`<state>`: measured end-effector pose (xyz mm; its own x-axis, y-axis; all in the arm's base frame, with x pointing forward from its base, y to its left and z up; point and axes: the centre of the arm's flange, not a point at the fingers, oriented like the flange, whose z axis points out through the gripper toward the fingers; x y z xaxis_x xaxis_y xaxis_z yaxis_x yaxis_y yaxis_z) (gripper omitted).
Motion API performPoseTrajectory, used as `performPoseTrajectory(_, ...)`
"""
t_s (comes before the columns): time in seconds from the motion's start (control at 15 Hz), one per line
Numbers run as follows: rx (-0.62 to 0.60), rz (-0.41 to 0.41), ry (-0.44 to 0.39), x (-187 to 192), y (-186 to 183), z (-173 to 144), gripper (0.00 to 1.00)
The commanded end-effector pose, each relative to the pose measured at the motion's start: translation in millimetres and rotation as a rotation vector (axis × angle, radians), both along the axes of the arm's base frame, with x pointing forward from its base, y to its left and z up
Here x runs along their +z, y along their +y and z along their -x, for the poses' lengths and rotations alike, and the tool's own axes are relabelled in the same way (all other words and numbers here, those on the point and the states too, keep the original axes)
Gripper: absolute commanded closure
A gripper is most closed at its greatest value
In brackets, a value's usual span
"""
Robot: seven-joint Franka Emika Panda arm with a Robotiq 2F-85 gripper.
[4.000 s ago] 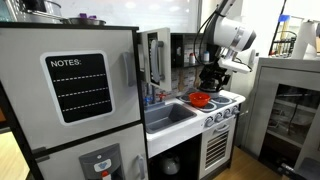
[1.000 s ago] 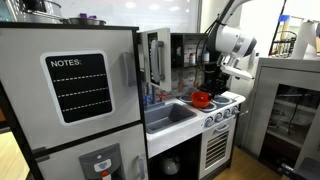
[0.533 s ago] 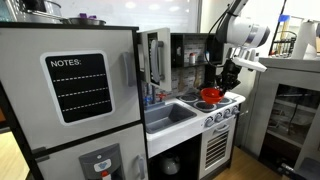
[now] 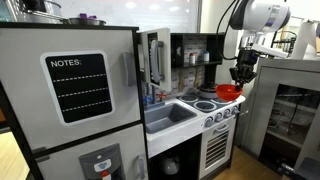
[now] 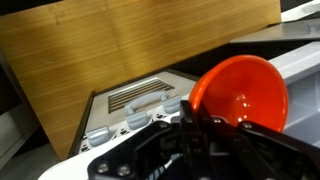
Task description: Pick the orange bowl and put it on the shelf
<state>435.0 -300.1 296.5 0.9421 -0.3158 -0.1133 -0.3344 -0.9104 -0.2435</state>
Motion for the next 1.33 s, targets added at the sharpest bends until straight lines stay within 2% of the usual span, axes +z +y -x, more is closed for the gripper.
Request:
performPoseTrajectory(0.0,0.069,0.013,0.01,20,4,21,0.98)
performPoseTrajectory(0.2,0.089,0.018,-0.011,38,1,27,0.98)
performPoseTrajectory(0.4,0.039,0.008,-0.061,57,-3,26,0.98)
performPoseTrajectory(0.87,-0.221,-0.081,-0.152,84,-2,10,0.98)
performPoseTrajectory(1.27,-0.451,-0.178,-0.18,88,7,-10,0.98)
